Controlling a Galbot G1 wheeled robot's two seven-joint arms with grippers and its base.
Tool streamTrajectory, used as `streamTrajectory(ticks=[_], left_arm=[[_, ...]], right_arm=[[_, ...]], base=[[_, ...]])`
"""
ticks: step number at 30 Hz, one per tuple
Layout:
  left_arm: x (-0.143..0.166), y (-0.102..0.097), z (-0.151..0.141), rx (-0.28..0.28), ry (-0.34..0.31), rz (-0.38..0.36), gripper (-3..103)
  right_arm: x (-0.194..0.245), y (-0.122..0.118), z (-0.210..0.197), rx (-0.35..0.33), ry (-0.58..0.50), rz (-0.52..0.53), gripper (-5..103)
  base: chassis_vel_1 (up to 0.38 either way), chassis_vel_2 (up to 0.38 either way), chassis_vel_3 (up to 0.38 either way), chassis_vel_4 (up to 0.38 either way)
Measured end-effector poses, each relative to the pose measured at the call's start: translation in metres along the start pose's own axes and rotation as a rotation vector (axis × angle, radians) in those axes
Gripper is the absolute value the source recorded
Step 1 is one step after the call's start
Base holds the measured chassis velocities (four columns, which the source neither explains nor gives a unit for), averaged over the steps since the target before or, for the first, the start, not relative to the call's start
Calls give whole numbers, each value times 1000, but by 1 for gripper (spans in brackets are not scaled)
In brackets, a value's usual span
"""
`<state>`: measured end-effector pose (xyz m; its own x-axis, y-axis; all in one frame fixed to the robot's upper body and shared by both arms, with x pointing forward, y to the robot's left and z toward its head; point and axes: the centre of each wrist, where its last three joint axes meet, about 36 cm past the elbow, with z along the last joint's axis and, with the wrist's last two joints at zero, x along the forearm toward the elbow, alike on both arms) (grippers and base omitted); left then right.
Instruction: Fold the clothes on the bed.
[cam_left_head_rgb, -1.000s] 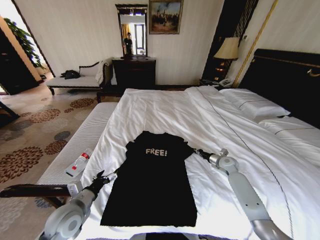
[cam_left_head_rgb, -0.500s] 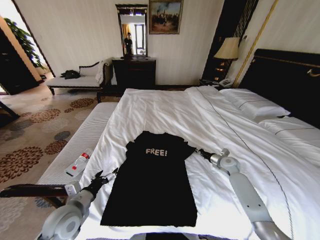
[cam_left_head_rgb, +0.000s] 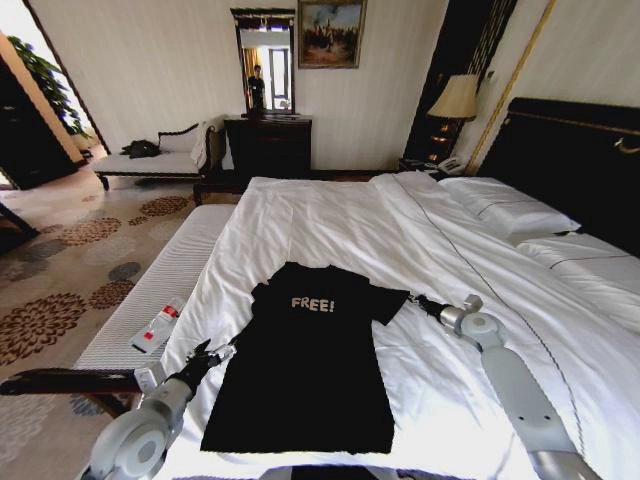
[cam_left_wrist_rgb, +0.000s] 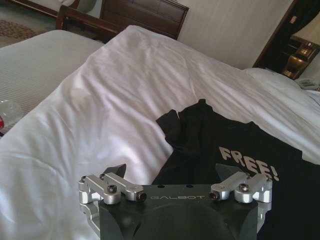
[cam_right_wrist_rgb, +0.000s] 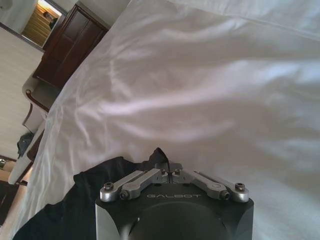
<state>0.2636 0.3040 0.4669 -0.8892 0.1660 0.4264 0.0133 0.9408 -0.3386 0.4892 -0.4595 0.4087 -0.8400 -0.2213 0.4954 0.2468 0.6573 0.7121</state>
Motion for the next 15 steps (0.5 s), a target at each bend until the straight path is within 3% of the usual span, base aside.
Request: streamTrajectory(ticks=[15], left_arm=[[1,-2,2,10,1,3,100]], right_arm=[[6,-3,13,18,11,12,0]], base=[[0,0,0,0]])
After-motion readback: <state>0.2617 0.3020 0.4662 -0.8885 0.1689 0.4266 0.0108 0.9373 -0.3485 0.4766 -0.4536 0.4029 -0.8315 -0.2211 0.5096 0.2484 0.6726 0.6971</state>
